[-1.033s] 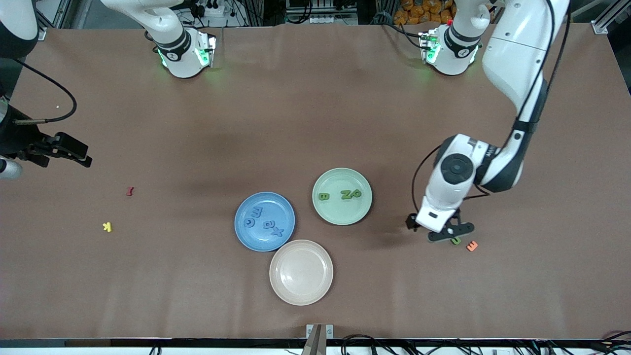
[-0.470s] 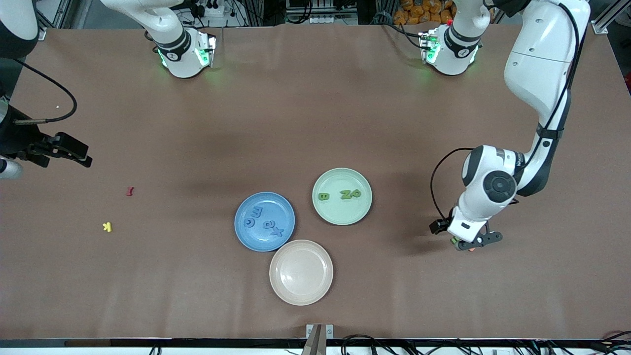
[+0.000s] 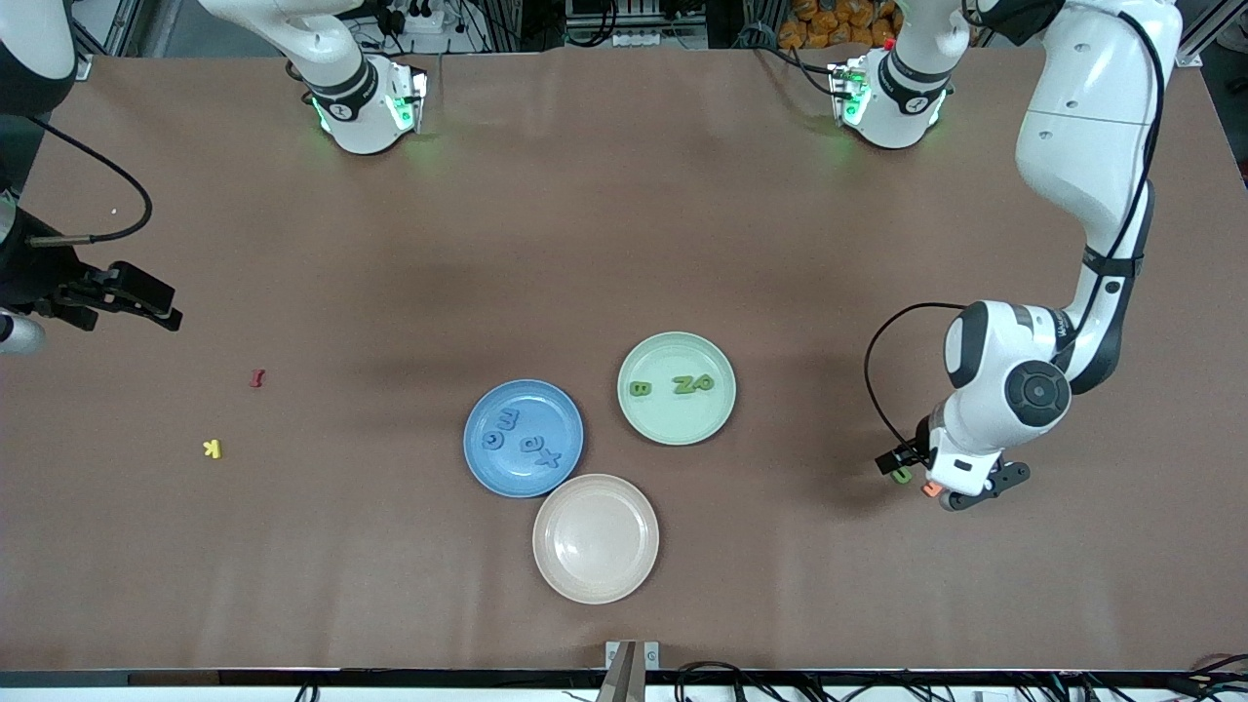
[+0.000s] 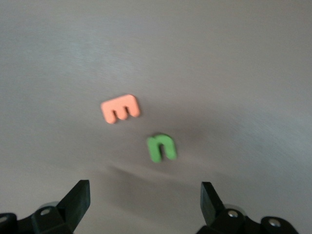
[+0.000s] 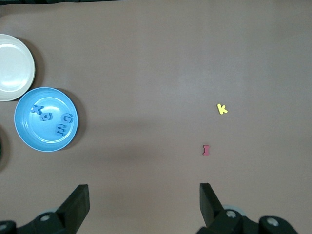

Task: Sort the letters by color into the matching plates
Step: 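Move the left gripper back over the green letter n, then lower the left gripper and grasp the green n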

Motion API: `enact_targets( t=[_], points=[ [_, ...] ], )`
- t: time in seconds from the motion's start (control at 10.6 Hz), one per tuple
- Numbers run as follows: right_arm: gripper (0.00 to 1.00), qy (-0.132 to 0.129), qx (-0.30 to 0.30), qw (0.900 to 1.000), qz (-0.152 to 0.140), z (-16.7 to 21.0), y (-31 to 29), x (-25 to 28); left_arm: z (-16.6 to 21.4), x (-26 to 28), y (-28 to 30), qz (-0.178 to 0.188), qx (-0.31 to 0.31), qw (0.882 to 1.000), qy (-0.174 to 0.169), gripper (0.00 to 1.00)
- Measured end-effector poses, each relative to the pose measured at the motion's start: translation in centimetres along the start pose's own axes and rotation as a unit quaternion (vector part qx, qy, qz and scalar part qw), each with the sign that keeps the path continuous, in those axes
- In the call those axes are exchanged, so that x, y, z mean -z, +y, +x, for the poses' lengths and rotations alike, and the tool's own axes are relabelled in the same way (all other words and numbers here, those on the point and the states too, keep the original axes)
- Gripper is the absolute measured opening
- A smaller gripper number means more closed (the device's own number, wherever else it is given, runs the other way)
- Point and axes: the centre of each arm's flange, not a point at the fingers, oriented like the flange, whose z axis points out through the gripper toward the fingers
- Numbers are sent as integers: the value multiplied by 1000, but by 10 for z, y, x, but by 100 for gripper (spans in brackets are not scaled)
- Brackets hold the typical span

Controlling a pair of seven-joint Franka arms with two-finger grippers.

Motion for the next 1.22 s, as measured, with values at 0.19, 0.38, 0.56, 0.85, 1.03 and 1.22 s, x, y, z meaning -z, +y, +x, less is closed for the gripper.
enact_targets(
  t=[0.19,0.38,0.56,0.85,1.03,1.22],
  points=[
    [100,0,0,1000,0,0,0,0,11,-20,-17,14,60,998,-4,100],
    [100,0,1,1000,0,0,-1,0,16,-31,-24,19,105,994,-5,100],
    [100,0,1,1000,0,0,-1,0,20,-30,-20,15,131,991,-1,100],
    [100,0,1,1000,0,0,-1,0,19,-27,-11,12,138,990,3,100],
    [100,1,1,1000,0,0,-1,0,19,-26,-5,9,139,990,4,100],
    [100,1,1,1000,0,0,-1,0,15,-33,0,9,137,990,-1,100]
  ],
)
